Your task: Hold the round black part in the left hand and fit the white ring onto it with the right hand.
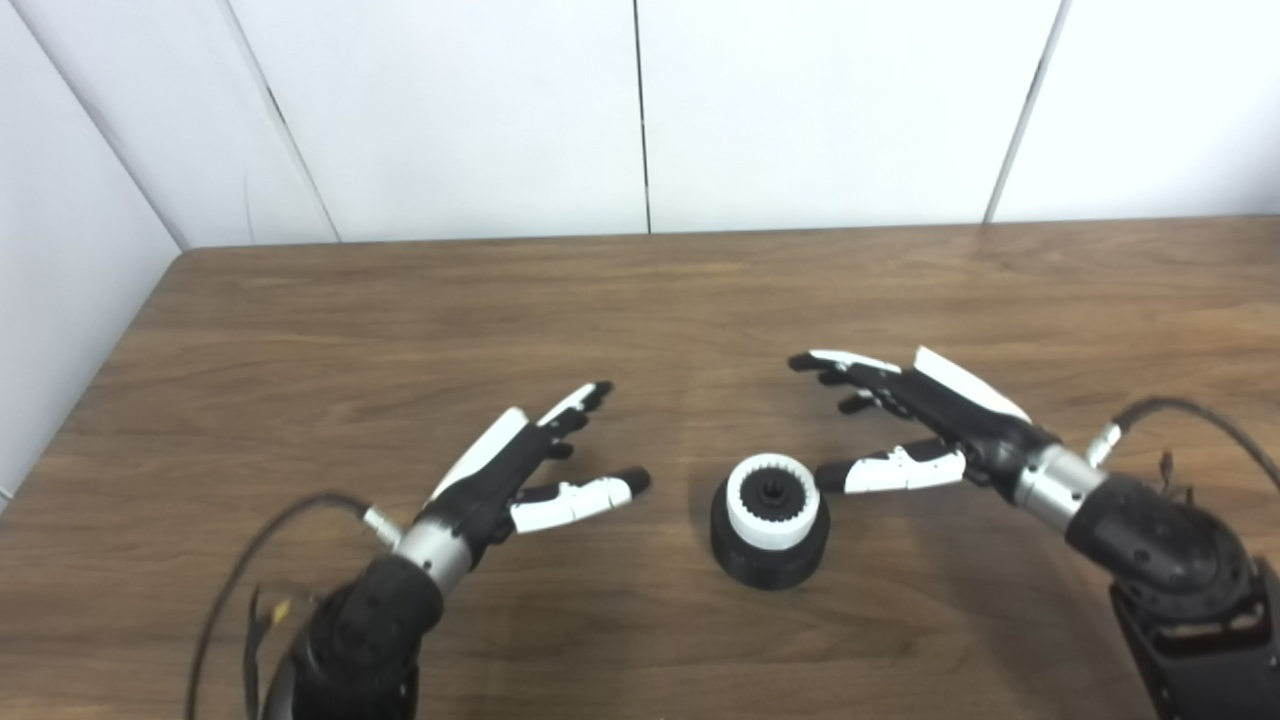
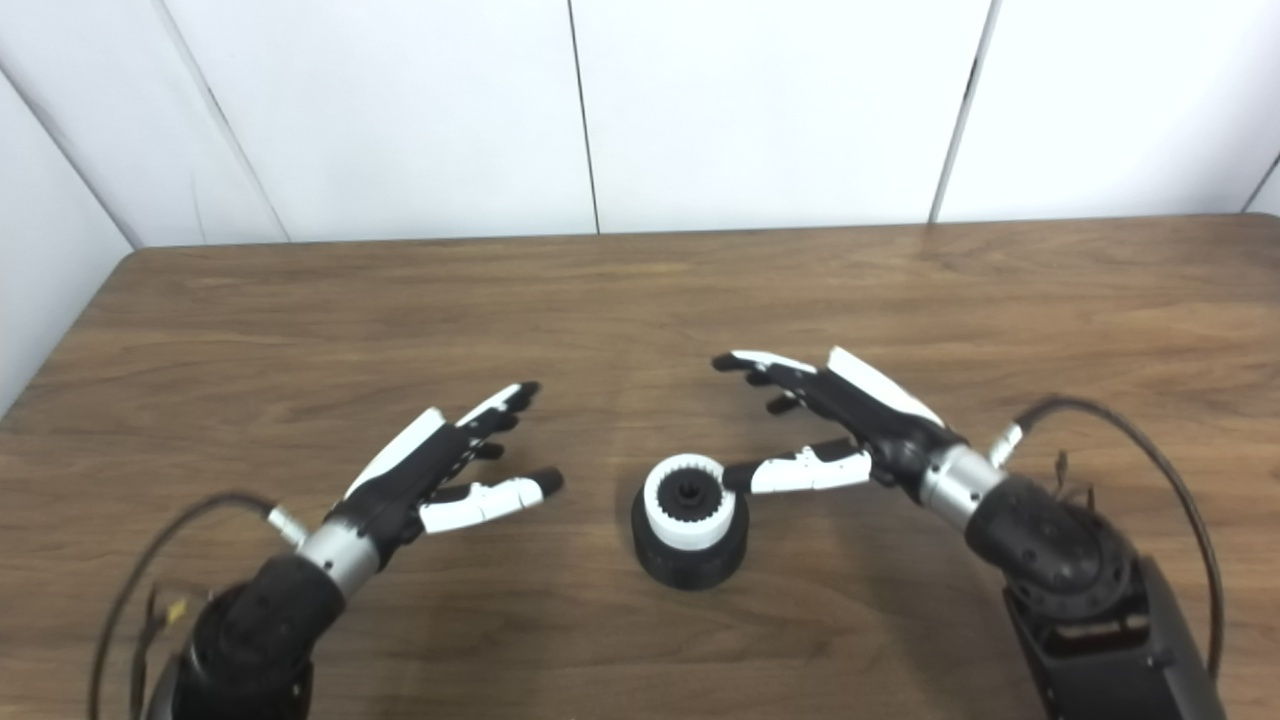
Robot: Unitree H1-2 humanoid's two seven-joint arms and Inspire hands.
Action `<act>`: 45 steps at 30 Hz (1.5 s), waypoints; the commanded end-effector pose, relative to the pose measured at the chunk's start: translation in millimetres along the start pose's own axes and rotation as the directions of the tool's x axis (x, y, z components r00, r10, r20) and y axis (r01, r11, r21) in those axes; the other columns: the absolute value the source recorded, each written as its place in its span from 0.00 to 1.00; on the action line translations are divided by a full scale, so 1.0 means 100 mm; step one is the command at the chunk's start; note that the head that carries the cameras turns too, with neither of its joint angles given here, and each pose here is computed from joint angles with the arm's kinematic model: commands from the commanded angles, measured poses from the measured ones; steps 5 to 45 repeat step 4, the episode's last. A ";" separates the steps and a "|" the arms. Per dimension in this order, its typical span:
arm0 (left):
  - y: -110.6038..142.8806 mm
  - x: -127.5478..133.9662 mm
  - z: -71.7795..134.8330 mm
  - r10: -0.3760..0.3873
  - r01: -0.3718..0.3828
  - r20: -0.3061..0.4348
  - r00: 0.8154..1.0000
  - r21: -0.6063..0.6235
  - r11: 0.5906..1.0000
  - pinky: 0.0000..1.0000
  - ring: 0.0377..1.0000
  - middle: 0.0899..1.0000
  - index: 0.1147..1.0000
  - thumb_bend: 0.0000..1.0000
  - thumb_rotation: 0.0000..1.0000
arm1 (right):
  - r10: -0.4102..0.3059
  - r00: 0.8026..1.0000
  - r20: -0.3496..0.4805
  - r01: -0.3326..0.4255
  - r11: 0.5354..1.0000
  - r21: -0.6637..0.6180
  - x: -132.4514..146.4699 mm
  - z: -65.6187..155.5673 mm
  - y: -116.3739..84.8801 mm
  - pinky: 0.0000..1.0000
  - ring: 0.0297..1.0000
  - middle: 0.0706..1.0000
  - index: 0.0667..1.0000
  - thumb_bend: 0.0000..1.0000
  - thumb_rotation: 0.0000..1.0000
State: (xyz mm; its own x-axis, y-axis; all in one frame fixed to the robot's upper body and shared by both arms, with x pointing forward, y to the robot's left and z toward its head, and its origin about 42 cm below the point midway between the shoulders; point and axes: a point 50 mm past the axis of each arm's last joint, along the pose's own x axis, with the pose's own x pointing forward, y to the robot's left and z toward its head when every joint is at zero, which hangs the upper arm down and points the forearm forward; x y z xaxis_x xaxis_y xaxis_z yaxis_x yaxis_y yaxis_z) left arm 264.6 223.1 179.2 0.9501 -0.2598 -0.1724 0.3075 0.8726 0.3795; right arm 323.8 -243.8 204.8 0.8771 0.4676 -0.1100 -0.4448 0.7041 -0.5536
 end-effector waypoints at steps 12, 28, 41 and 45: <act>0.04 0.00 0.10 0.168 -0.133 0.085 0.982 -0.321 0.938 1.00 1.00 1.00 1.00 0.59 0.93 | -0.225 0.974 0.041 0.193 0.904 0.383 -0.07 0.05 0.12 0.86 0.92 0.95 0.93 0.49 0.80; 0.04 0.00 0.10 0.168 -0.133 0.085 0.982 -0.321 0.938 1.00 1.00 1.00 1.00 0.59 0.93 | -0.225 0.974 0.041 0.193 0.904 0.383 -0.07 0.05 0.12 0.86 0.92 0.95 0.93 0.49 0.80; 0.04 0.00 0.10 0.168 -0.133 0.085 0.982 -0.321 0.938 1.00 1.00 1.00 1.00 0.59 0.93 | -0.225 0.974 0.041 0.193 0.904 0.383 -0.07 0.05 0.12 0.86 0.92 0.95 0.93 0.49 0.80; 0.04 0.00 0.10 0.168 -0.133 0.085 0.982 -0.321 0.938 1.00 1.00 1.00 1.00 0.59 0.93 | -0.225 0.974 0.041 0.193 0.904 0.383 -0.07 0.05 0.12 0.86 0.92 0.95 0.93 0.49 0.80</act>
